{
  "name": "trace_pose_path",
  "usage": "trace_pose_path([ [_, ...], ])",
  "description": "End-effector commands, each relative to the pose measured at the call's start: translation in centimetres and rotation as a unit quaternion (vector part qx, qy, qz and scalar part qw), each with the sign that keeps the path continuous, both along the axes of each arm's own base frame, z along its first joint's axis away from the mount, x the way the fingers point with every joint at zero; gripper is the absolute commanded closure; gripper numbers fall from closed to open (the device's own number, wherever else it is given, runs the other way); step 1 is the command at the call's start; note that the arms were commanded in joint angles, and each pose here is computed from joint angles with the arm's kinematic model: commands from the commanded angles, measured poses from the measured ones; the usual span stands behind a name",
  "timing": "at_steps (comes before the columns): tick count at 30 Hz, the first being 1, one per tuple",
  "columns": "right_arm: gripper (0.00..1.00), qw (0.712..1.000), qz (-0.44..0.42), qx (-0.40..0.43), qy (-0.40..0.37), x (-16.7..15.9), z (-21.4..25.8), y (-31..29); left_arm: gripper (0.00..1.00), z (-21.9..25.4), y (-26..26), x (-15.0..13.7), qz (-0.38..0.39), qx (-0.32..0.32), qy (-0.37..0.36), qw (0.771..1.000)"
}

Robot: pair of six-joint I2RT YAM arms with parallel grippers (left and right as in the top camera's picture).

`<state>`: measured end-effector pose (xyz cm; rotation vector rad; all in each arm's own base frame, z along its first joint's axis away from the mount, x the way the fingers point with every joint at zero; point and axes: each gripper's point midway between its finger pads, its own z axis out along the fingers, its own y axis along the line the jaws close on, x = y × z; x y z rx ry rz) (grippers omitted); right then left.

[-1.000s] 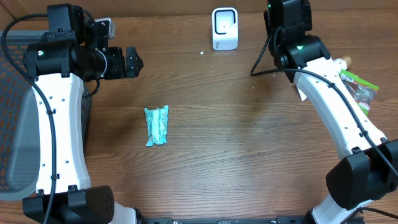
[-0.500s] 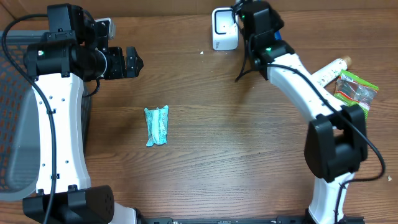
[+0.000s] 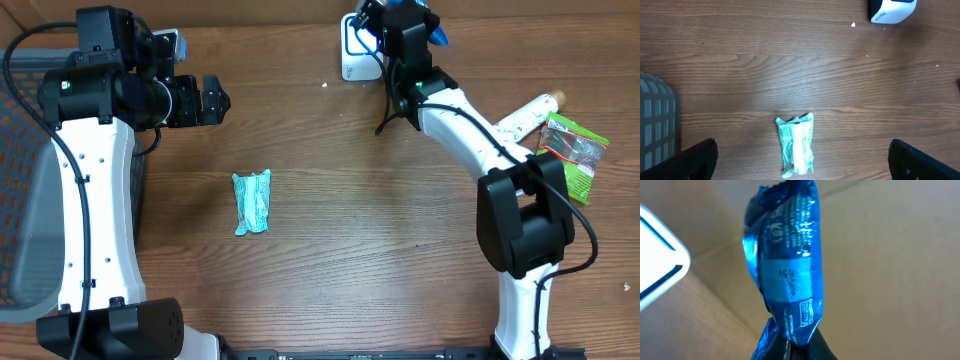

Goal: Scan the item barcode
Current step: 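Hold the blue bar's barcode in front of the scanner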

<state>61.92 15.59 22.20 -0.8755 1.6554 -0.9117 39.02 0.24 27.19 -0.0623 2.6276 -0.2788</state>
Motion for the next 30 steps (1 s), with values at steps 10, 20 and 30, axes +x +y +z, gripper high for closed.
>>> trace_pose_path([
  [10, 0.96, 0.999, 0.022, -0.041, -0.002, 1.0, -5.7, 3.9, 0.0, 0.0, -0.2, 0.2, -0.011, -0.001, -0.004, 1.0],
  [20, 0.96, 0.999, 0.008, -0.04, -0.01, 1.2, -6.3, 3.6, 0.0, 0.0, -0.2, 0.2, -0.011, -0.001, -0.004, 1.0],
  [30, 0.96, 0.999, 0.007, -0.037, -0.016, 1.3, -6.0, 3.6, 0.0, 0.0, -0.2, 0.2, -0.011, 0.0, -0.003, 1.0],
])
